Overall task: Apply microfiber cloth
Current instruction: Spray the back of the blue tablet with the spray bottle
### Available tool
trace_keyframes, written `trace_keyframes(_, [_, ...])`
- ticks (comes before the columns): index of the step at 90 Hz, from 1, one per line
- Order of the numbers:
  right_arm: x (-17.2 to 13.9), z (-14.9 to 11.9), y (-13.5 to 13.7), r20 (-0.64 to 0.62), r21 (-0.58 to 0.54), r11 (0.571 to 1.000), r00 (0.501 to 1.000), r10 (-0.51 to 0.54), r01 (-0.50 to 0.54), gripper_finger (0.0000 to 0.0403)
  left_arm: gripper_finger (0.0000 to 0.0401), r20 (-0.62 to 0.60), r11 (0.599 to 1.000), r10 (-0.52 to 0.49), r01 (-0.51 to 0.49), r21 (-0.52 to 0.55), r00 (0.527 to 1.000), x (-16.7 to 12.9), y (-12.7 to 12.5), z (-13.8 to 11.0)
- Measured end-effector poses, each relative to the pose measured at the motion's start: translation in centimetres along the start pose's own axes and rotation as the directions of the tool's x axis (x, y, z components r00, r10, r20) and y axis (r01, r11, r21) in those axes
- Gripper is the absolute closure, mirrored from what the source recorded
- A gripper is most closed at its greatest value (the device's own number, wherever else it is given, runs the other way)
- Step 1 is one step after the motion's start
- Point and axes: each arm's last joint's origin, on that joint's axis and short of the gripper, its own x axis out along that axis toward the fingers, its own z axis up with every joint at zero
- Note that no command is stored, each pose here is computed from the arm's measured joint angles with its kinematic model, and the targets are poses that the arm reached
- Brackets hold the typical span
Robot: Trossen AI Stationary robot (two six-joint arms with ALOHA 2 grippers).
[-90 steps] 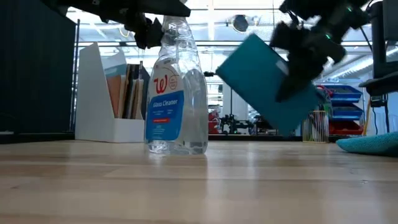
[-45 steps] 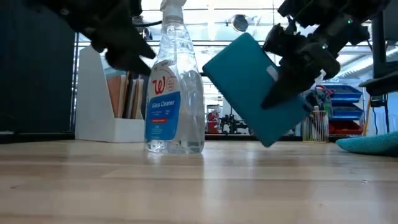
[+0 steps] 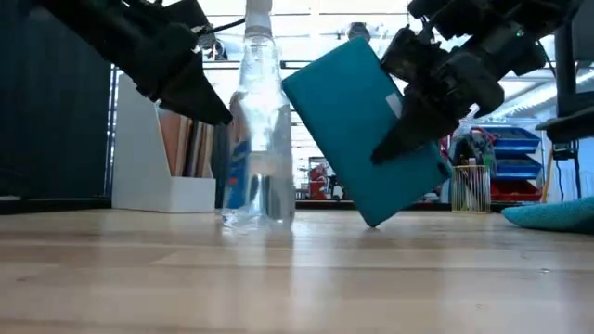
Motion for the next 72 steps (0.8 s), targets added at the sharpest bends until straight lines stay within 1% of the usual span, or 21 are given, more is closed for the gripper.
trace_keyframes(12, [0.0, 0.1, 0.5, 0.020, 0.007, 1.000, 1.000, 0.011, -0.011, 0.0385, 0.0008, 0.023, 0.999, 0.043, -0.043, -0.013, 0.999, 0.1, 0.2, 0.2])
trace_keyframes(27, [-0.3, 0.3, 0.3, 0.024, 0.011, 1.000, 1.000, -0.006, 0.006, 0.0385, 0.0008, 0.018, 0.999, 0.028, -0.028, -0.020, 0.999, 0.1, 0.3, 0.2])
trace_keyframes(37, [-1.7, 1.0, 0.2, 0.067, 0.010, 1.000, 0.998, -0.021, 0.020, 0.0385, 0.0008, 0.046, 0.999, -0.013, 0.015, -0.029, 0.999, -1.1, 0.1, 0.6])
trace_keyframes(43, [-2.8, 1.5, 0.1, 0.087, 0.013, 1.000, 0.996, -0.022, 0.021, 0.0385, 0.0008, 0.084, 0.998, -0.045, 0.049, -0.047, 0.995, -2.2, 0.1, 1.3])
trace_keyframes(51, [-4.3, 1.9, 0.0, 0.115, 0.017, 1.000, 0.993, -0.025, 0.024, 0.0385, 0.0008, 0.135, 0.990, -0.105, 0.116, -0.081, 0.985, -3.8, 0.3, 2.2])
trace_keyframes(58, [-5.5, 2.2, -0.2, 0.138, 0.024, 0.998, 0.989, -0.059, 0.056, 0.0385, 0.0008, 0.166, 0.983, -0.157, 0.171, -0.071, 0.973, -4.9, 0.6, 2.9])
trace_keyframes(72, [-6.6, 2.6, -0.5, 0.173, 0.035, 0.995, 0.980, -0.097, 0.093, 0.0385, 0.0008, 0.212, 0.981, -0.178, 0.191, -0.041, 0.961, -5.9, 1.6, 3.7])
